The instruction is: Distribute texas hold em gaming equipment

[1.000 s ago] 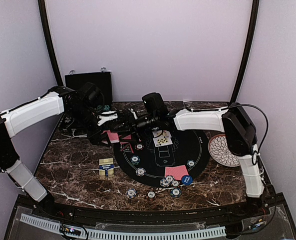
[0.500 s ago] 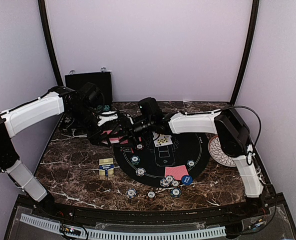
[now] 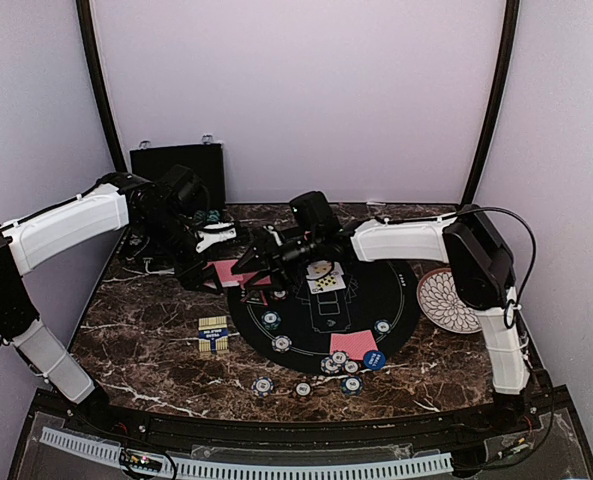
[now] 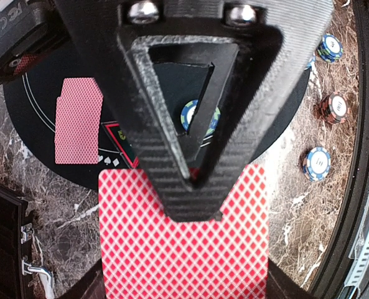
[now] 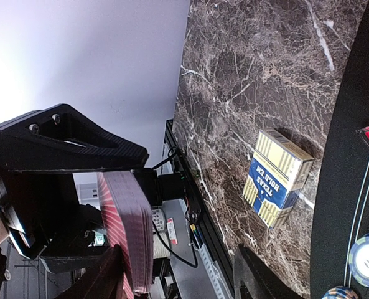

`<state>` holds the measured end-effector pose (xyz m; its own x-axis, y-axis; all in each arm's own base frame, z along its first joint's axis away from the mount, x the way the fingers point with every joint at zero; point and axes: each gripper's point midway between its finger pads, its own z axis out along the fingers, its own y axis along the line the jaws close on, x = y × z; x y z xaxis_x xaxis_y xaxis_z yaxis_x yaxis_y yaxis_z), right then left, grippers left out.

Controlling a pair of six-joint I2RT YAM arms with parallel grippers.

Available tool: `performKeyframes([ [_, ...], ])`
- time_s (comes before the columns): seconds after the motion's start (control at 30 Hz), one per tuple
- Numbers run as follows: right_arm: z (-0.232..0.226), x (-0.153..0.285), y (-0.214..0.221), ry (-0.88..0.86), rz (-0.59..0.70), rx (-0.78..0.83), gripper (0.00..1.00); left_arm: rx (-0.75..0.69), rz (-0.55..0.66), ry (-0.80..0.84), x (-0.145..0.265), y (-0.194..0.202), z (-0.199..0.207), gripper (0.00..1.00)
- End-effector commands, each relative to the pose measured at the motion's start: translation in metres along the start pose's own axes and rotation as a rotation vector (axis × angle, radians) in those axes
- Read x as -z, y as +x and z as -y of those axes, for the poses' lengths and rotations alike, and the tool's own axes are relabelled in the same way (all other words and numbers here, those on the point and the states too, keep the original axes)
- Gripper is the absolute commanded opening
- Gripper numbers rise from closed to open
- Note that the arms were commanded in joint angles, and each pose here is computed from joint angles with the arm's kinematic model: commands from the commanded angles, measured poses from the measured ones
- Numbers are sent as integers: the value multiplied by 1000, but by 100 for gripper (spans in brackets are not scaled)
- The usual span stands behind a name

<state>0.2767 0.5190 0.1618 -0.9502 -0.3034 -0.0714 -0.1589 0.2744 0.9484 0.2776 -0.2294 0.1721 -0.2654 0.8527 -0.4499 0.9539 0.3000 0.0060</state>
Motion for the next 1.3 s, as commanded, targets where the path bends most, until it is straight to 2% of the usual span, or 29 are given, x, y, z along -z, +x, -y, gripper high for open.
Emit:
performKeyframes([
  [0.0, -1, 10, 3, 28, 13, 2, 57, -25, 78, -43, 23, -17, -3, 0],
  [0.1, -15, 14, 3, -3, 21, 15, 52, -23, 76, -42, 23, -16, -3, 0],
  [0.27, -37, 16, -3, -64, 43, 40, 52, -22, 72, -38, 21, -14, -2, 0],
  [0.5, -29, -2, -1, -42, 3, 34, 53, -22, 69, -38, 20, -13, -1, 0],
  [0.6, -25, -5, 0, -35, -2, 32, 50, -21, 65, -40, 20, -10, -1, 0],
  [0.77, -22, 1, 0, -5, 5, 37, 35, -23, 62, -44, 19, -9, -1, 0],
  [1.07, -29, 24, -2, 22, 39, 59, 17, -19, 56, -41, 17, -7, -1, 0],
  [1.27, -42, 29, -2, -6, 47, 70, 11, -19, 50, -42, 15, -6, -2, 0],
])
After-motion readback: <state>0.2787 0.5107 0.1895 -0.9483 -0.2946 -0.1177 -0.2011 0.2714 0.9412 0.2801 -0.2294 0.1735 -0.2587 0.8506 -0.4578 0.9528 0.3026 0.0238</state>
